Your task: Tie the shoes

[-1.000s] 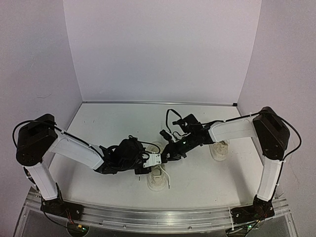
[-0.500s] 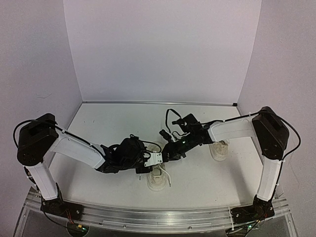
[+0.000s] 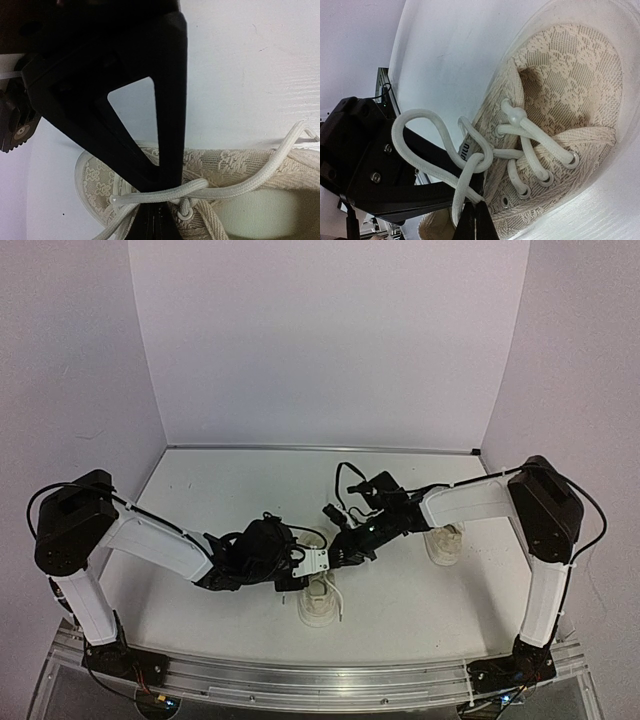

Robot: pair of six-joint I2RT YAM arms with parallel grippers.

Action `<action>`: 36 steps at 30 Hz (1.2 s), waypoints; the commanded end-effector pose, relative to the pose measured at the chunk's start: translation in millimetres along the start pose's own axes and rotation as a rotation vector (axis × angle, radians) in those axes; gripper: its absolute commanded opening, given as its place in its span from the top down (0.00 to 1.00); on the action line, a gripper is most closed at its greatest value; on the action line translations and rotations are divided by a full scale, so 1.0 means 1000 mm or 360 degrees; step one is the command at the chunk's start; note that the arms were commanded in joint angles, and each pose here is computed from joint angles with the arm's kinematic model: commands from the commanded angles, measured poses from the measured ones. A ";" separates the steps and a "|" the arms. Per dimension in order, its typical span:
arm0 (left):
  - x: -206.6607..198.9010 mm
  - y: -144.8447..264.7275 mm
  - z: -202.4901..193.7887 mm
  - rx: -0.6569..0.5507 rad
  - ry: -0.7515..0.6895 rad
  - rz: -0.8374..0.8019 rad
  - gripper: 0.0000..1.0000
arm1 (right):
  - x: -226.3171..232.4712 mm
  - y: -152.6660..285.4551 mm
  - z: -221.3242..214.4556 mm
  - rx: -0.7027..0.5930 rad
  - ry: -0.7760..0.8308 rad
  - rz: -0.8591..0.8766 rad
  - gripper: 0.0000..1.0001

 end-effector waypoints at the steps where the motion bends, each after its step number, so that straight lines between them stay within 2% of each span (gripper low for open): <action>1: 0.010 0.006 0.016 -0.0054 -0.0003 0.0043 1.00 | 0.021 0.008 0.010 -0.0068 0.0106 0.0047 1.00; 4: 0.011 0.011 0.013 -0.0032 0.0001 0.0052 0.98 | 0.020 0.011 0.009 -0.0078 0.0111 0.0032 1.00; 15: 0.015 0.033 0.009 -0.0007 0.0051 0.0081 0.75 | 0.023 0.021 0.013 -0.0143 0.0146 -0.0022 1.00; 19: 0.017 0.042 0.006 -0.0004 0.0091 0.0044 0.70 | 0.021 0.024 0.013 -0.0156 0.0148 -0.0049 1.00; 28: 0.046 0.068 0.001 -0.0083 0.0292 0.0016 0.60 | 0.019 0.025 0.010 -0.0139 0.0175 -0.0067 1.00; 36: 0.058 0.061 0.007 -0.0152 0.0351 -0.0071 0.49 | 0.023 0.023 0.009 -0.0109 0.0200 -0.0026 1.00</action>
Point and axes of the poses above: each gripper's point midway between its finger pads, its own y axis back along the fingers, its own x axis along the line the jaws close on, z = x × y, the point moved 6 cm from there along y, back along the fingers, and after that the axes turned 4 degrees about -y, right-handed, at the moved point
